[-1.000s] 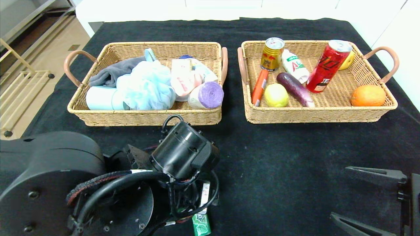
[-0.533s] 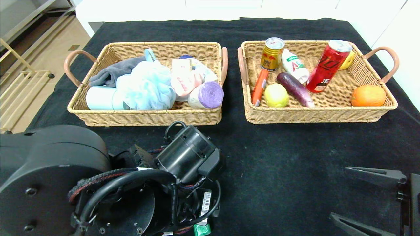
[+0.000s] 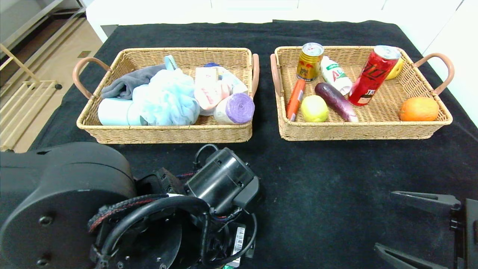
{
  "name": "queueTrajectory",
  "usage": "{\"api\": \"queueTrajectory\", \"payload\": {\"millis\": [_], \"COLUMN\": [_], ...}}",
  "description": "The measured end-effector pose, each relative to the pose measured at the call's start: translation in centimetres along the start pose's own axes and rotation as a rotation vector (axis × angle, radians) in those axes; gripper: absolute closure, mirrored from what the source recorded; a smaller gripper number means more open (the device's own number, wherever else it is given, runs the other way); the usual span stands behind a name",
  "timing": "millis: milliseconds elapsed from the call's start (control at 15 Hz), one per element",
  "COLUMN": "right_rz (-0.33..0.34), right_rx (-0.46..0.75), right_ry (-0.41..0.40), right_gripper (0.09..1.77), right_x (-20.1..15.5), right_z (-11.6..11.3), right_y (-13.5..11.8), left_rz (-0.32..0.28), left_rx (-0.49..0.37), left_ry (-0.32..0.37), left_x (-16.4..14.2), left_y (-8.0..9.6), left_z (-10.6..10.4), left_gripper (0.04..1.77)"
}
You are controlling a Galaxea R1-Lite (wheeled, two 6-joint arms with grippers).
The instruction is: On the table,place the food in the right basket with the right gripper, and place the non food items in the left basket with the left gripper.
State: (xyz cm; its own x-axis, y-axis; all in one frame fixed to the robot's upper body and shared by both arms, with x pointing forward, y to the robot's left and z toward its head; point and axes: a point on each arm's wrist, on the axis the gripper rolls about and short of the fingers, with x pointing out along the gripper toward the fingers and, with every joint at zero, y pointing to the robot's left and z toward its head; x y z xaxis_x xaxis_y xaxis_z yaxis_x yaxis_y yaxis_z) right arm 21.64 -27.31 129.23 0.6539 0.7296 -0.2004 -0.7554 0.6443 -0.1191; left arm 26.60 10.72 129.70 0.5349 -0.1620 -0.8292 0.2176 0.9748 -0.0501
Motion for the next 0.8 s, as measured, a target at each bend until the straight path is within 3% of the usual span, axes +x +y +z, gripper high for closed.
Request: {"api": "queueTrajectory", "payload": {"millis": [267,333,600,800], "right_rz": [0.001,0.001,0.001,0.001], "right_rx": [0.001,0.001,0.002,0.002], "right_ry": [0.002,0.001,0.004,0.005], "right_gripper": [0.15,0.15,0.15,0.15], "right_x": [0.01,0.01,0.03,0.03], "right_z": [-0.02,-0.02,-0.09,-0.09], "right_y": [0.00,0.00,0.00,0.01], "left_rz": [0.011,0.014,0.020,0.022], "left_rx": [0.003,0.003,0.005,0.006], "left_ry": [0.014,0.016,0.019,0.023], "left_x": [0.60,0.69,0.86,0.93], "left_y": [-0.21,-0.21,-0.19,-0.17], "left_z": [-0.10,-0.12,-0.19,-0.25], "left_gripper": [0.09,0.18,0.80,1.09]}}
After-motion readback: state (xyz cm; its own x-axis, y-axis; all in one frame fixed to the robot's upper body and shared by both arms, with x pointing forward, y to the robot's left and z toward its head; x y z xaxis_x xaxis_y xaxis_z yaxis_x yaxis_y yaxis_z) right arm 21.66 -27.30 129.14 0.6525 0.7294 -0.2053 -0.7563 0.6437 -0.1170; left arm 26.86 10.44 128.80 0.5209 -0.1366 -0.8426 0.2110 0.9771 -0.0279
